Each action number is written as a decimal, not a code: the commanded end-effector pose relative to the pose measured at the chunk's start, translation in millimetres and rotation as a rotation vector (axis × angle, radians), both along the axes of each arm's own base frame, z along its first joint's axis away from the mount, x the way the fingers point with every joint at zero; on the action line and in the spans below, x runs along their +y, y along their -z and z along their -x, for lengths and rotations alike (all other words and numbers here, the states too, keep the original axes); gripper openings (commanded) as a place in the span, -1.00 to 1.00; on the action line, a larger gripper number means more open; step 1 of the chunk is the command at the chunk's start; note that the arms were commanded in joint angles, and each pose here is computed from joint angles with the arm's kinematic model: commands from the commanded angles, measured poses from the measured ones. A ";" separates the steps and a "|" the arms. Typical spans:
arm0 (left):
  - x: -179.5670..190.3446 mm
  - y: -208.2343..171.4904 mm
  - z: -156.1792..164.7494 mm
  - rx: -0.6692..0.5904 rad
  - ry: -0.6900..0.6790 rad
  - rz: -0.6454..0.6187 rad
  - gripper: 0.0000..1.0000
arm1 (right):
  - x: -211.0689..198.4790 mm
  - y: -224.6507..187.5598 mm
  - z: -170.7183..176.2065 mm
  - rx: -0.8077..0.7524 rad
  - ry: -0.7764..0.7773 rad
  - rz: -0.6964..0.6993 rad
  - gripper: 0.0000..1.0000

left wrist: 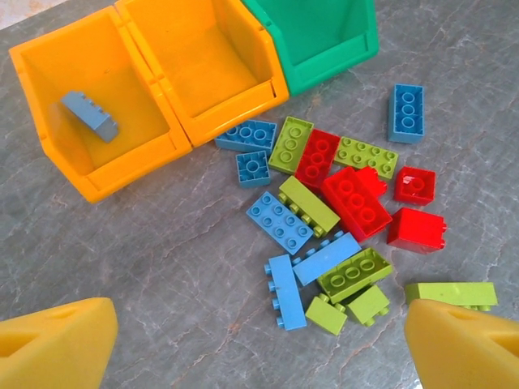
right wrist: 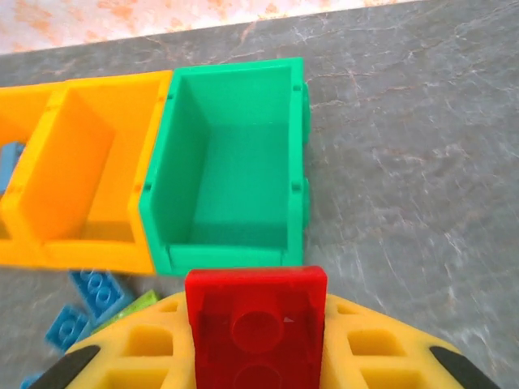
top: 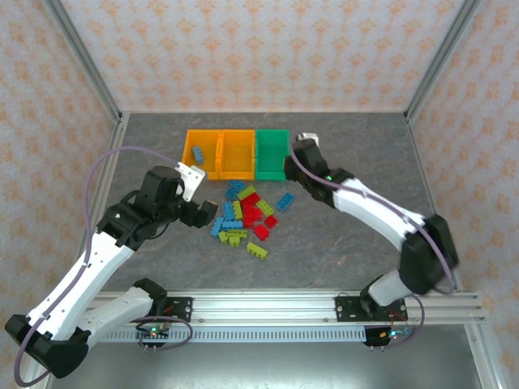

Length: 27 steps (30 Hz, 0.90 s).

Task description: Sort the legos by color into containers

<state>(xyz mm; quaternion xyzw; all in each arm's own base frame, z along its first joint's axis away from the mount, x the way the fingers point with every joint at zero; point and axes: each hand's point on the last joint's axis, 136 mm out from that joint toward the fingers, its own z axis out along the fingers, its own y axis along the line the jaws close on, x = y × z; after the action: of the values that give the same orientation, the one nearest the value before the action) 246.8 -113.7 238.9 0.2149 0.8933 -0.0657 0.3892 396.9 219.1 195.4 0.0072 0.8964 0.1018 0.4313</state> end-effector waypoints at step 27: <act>-0.2 49.6 12.4 0.350 -0.527 0.293 0.44 | 5.2 -19.1 43.3 0.255 -0.085 -0.073 0.18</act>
<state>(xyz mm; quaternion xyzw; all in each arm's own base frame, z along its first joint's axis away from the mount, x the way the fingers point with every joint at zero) 255.9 -104.6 207.5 0.0172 0.9475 -0.0744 0.3105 403.4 239.7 205.3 -0.0167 0.9315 0.1093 0.3466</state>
